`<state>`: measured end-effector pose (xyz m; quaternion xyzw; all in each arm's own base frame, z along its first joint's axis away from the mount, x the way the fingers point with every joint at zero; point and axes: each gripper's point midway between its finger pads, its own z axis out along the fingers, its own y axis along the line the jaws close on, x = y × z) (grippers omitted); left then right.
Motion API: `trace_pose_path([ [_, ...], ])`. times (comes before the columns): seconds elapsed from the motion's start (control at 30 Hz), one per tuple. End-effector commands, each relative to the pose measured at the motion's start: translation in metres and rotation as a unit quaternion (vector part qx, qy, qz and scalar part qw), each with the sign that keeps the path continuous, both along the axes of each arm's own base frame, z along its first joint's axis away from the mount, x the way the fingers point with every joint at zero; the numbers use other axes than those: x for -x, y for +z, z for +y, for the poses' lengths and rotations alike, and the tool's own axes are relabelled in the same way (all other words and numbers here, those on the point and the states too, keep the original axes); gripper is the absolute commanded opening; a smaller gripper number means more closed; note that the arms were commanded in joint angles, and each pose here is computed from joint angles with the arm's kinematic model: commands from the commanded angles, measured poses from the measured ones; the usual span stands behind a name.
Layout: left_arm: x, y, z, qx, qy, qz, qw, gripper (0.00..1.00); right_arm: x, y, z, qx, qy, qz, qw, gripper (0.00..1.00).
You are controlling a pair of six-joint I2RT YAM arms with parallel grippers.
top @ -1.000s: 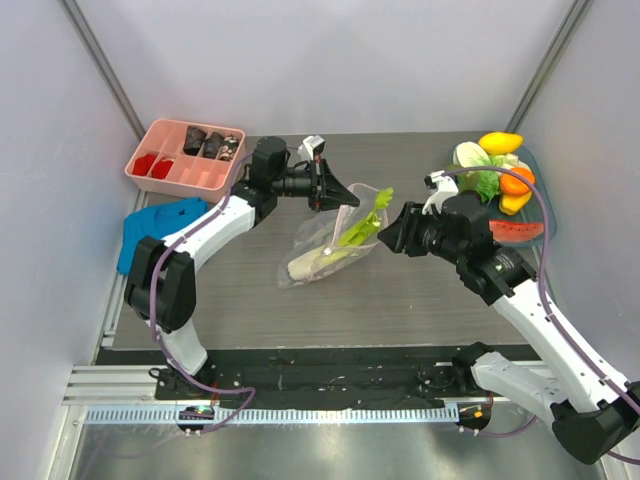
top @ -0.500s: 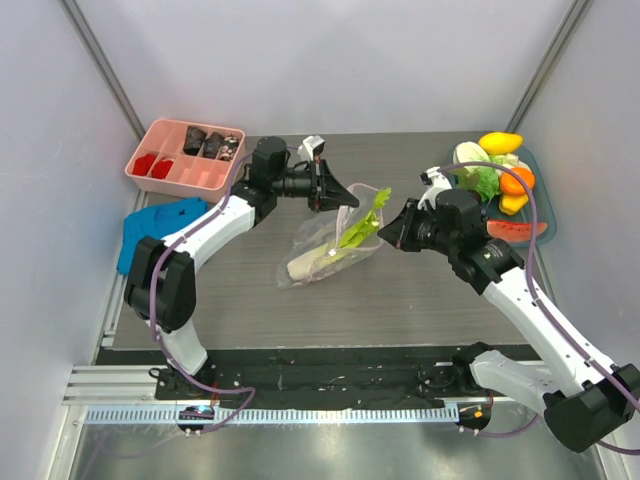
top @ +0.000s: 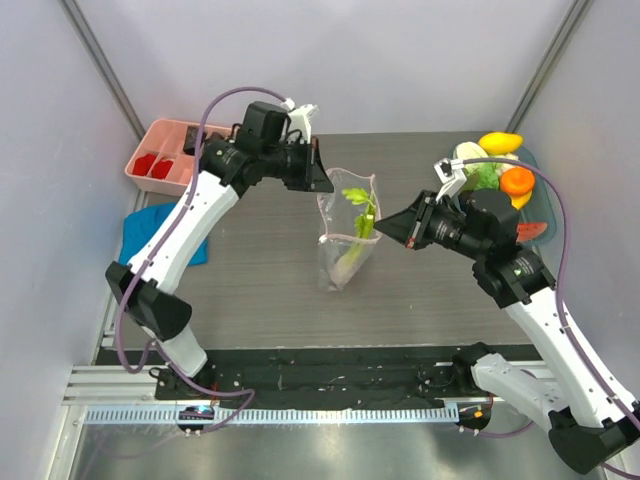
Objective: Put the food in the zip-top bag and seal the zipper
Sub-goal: Adjust the zipper food storage bag at the center of the board.
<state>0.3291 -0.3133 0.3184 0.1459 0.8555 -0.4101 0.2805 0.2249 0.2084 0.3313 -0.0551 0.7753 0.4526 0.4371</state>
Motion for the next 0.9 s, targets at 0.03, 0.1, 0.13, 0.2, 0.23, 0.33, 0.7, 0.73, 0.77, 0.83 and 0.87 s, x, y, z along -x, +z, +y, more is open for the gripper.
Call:
trace_pose_path([
  [0.03, 0.026, 0.006, 0.044, -0.199, -0.048, -0.151, 0.967, 0.0, 0.012, 0.06, 0.011, -0.062, 0.043, -0.045, 0.996, 0.01],
  [0.1, 0.038, 0.007, 0.042, -0.201, -0.077, -0.146, 0.965, 0.0, 0.008, 0.064, 0.012, -0.069, 0.034, -0.035, 0.996, 0.01],
  [0.13, 0.04, 0.009, 0.038, -0.198, -0.087, -0.148, 0.965, 0.0, 0.006, 0.063, 0.012, -0.073, 0.028, -0.029, 0.997, 0.01],
  [0.2, 0.047, 0.01, 0.032, -0.186, -0.109, -0.14, 0.966, 0.0, -0.003, 0.054, 0.015, -0.082, 0.019, -0.004, 0.996, 0.01],
  [0.23, 0.048, 0.013, 0.026, -0.176, -0.109, -0.139, 0.968, 0.0, -0.01, 0.048, 0.015, -0.082, 0.005, 0.004, 0.997, 0.01],
  [0.33, 0.031, 0.003, 0.01, -0.163, -0.097, -0.131, 0.973, 0.0, -0.039, 0.009, 0.014, -0.055, -0.038, 0.038, 0.997, 0.01],
  [0.7, 0.019, 0.0, -0.006, -0.092, -0.108, -0.093, 0.986, 0.0, -0.039, 0.016, 0.017, -0.039, -0.015, -0.022, 0.999, 0.01],
  [0.73, 0.018, 0.004, -0.007, -0.082, -0.104, -0.105, 0.986, 0.0, -0.04, 0.01, 0.014, -0.023, -0.019, -0.021, 0.999, 0.01],
  [0.77, 0.017, 0.011, -0.006, -0.075, -0.096, -0.121, 0.985, 0.0, -0.039, 0.001, 0.009, 0.006, -0.019, -0.029, 0.999, 0.01],
  [0.83, 0.021, 0.01, -0.001, -0.086, -0.094, -0.114, 0.985, 0.0, -0.042, -0.009, 0.0, 0.038, -0.037, -0.036, 0.998, 0.01],
  [0.87, 0.024, 0.009, 0.001, -0.091, -0.1, -0.107, 0.985, 0.0, -0.041, -0.013, -0.006, 0.053, -0.045, -0.035, 0.997, 0.01],
])
